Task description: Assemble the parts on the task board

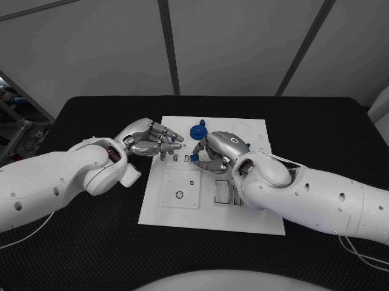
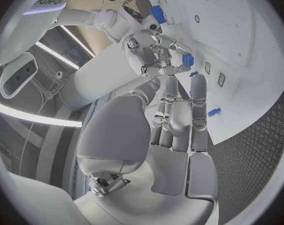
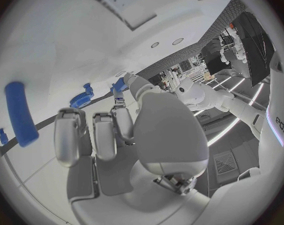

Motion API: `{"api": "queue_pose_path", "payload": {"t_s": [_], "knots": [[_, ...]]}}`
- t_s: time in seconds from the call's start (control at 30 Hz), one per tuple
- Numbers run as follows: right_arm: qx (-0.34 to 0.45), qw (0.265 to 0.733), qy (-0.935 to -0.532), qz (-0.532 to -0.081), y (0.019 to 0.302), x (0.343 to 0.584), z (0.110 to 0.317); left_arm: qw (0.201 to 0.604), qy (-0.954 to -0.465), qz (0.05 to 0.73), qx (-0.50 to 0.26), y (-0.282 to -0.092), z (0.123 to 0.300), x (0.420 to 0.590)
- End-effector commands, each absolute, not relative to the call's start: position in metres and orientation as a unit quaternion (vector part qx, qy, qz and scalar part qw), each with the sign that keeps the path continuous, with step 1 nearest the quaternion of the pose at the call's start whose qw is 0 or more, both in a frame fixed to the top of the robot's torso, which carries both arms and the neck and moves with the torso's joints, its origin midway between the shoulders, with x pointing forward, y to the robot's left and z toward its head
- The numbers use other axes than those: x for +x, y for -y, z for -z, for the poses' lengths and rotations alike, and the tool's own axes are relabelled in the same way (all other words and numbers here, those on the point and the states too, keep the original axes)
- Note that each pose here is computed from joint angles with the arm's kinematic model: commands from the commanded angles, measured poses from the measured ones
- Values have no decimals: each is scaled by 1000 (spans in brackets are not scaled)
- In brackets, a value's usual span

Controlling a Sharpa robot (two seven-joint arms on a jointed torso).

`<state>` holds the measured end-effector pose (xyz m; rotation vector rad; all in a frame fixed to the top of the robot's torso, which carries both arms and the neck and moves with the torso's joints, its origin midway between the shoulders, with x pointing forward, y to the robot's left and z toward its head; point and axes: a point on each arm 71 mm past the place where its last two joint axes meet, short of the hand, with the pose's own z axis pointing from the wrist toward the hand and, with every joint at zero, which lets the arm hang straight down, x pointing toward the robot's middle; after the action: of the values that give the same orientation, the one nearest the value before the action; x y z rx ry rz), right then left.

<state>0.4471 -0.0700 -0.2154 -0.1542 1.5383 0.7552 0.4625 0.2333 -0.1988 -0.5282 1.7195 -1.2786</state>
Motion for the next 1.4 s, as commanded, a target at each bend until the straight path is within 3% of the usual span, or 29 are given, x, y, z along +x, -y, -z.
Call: {"api": "queue_pose_path", "payload": {"t_s": [0.03,0.43,1.4], "knots": [[-65,654,-676,-333,70,447,213,458,-711,511,-151,-225,199,459],[-62,655,-678,-329,72,447,213,455,-727,502,-109,-216,205,454],[-58,666,-660,-341,72,440,205,453,-737,490,-107,-212,211,458]]}}
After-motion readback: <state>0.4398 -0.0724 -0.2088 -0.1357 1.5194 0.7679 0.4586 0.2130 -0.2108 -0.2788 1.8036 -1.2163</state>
